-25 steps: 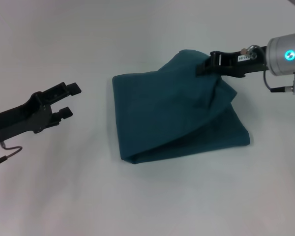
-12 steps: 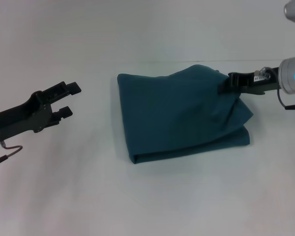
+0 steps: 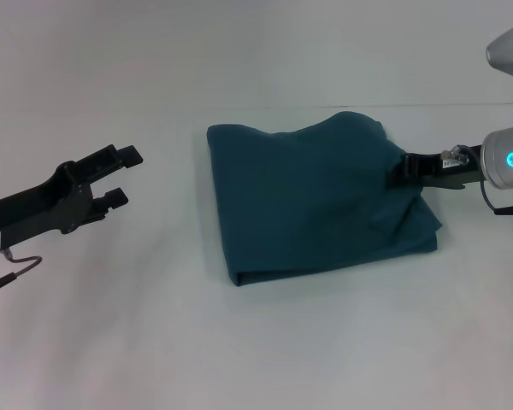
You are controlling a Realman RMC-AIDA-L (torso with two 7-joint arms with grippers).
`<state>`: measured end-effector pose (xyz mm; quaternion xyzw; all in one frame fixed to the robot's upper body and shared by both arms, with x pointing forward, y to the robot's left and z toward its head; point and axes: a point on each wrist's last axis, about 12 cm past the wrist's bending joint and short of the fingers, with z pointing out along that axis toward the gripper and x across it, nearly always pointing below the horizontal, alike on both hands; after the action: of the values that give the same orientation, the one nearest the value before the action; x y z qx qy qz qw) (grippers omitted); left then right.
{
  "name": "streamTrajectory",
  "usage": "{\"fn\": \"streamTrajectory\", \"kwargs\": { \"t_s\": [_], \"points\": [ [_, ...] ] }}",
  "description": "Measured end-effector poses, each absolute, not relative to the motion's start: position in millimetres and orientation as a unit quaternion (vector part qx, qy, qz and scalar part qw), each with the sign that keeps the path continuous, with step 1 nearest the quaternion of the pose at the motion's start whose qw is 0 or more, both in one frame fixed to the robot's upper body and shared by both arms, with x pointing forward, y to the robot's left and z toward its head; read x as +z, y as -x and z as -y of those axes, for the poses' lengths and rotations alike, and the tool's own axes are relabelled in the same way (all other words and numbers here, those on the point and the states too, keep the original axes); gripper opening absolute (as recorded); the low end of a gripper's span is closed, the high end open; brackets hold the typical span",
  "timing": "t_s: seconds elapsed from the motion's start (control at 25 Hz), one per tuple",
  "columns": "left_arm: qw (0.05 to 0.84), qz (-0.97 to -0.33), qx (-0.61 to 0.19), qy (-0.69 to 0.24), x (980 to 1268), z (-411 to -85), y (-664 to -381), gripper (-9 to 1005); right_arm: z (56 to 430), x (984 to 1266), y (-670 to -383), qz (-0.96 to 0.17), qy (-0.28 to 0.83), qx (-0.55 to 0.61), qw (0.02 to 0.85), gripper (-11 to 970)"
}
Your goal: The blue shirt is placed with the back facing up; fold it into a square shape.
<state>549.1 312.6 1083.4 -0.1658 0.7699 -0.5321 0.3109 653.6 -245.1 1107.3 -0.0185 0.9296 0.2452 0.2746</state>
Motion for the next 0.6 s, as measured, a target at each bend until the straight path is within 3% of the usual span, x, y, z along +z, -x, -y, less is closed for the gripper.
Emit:
{"fn": "streamTrajectory", "kwargs": {
  "t_s": [0.24,0.6],
  "points": [
    [0.31,-0.769,-0.533,0.166,1082.9,-311.5,-549.1,949,249.9,1107.8,-656.5,-0.93,0.014,0.235,0.283,57],
    [0.306,-0.769,-0.537,0.165,1082.0,-310.4,-548.5,948,275.2,1111.4,-663.7,-0.938,-0.014,0.18,0.297,396]
  ]
}}
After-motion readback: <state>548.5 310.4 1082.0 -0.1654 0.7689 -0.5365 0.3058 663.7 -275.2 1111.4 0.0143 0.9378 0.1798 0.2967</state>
